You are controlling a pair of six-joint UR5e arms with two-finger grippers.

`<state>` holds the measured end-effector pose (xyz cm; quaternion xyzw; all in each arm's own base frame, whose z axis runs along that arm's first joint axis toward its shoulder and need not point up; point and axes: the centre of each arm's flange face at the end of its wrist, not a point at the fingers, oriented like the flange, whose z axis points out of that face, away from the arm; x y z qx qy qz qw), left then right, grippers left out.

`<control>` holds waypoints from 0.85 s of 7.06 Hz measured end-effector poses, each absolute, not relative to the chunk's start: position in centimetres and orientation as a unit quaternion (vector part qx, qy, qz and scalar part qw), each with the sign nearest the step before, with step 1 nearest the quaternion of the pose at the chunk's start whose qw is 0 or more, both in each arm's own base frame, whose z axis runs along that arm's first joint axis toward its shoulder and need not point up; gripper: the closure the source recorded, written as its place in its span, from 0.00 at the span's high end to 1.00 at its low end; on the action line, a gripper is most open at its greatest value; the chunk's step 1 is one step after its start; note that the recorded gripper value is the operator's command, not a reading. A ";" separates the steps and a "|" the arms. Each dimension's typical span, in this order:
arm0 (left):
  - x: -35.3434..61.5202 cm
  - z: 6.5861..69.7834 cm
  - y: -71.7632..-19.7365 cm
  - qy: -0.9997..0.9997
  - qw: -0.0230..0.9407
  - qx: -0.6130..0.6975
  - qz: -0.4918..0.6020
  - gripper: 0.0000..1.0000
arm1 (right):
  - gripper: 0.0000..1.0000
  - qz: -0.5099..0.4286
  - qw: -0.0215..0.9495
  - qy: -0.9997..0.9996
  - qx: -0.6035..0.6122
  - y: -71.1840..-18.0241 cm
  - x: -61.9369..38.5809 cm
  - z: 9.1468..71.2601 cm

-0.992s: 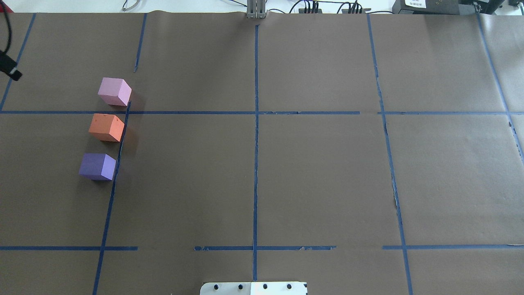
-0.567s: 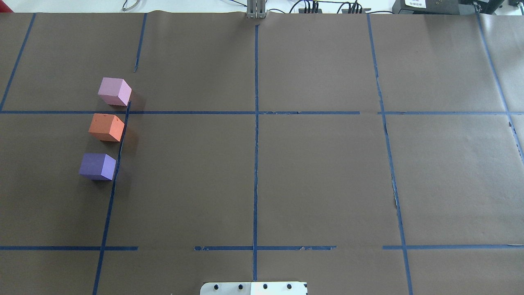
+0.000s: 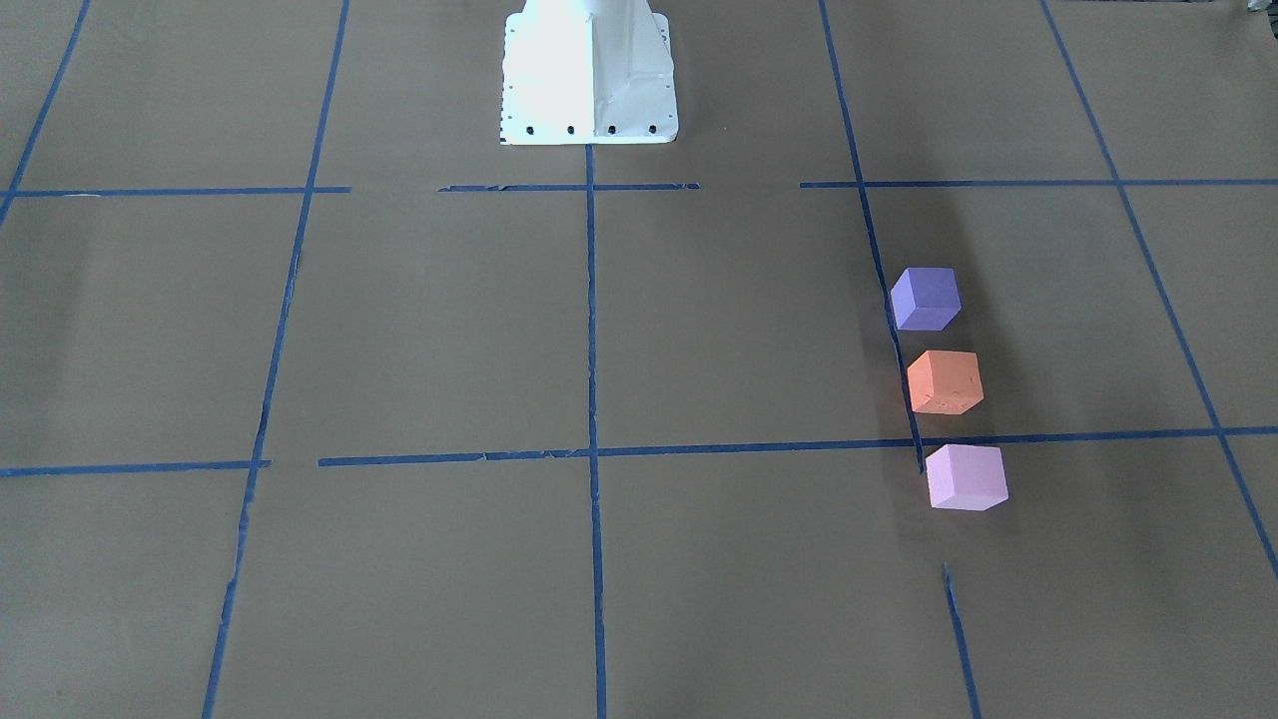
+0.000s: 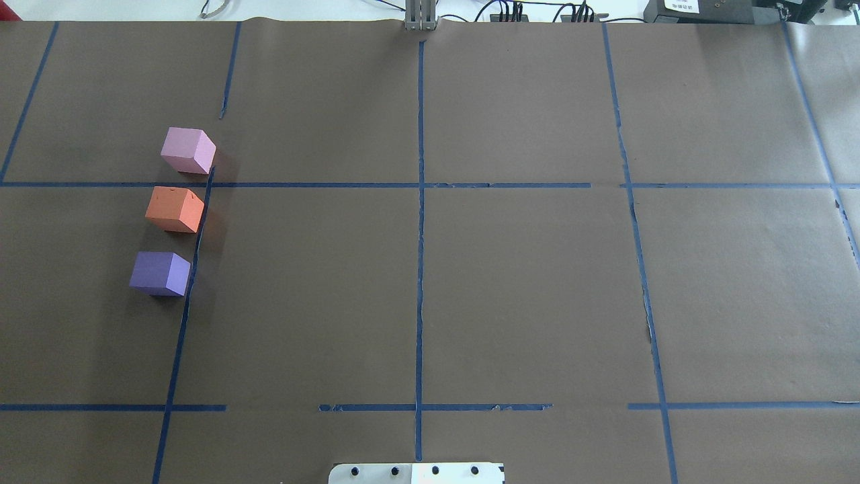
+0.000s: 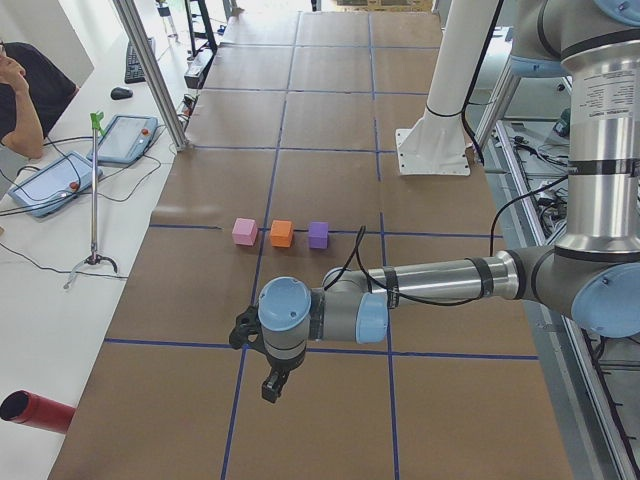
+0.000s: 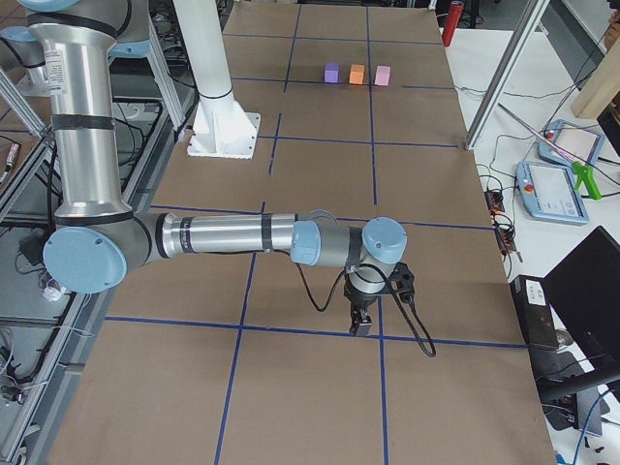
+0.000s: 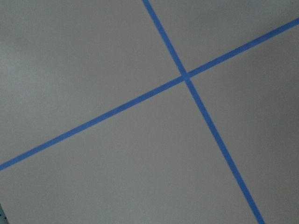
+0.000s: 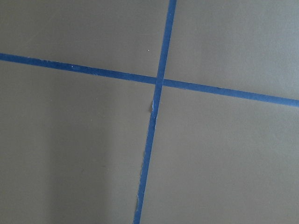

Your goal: Arrange blocks in a line

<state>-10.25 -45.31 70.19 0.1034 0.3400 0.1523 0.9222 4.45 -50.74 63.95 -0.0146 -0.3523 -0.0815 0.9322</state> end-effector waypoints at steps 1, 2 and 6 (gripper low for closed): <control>-10.3 69.4 -45.9 0.341 0.925 0.102 0.133 1.00 | 1.00 -0.081 0.932 -0.352 -0.015 -50.7 4.4 64.0; -10.3 68.1 -46.5 0.343 0.927 0.099 0.113 1.00 | 1.00 -0.081 0.932 -0.352 -0.015 -50.7 4.4 64.0; -10.5 64.4 -49.1 0.351 0.931 0.060 0.080 1.00 | 1.00 -0.082 0.932 -0.352 -0.015 -50.7 4.4 64.0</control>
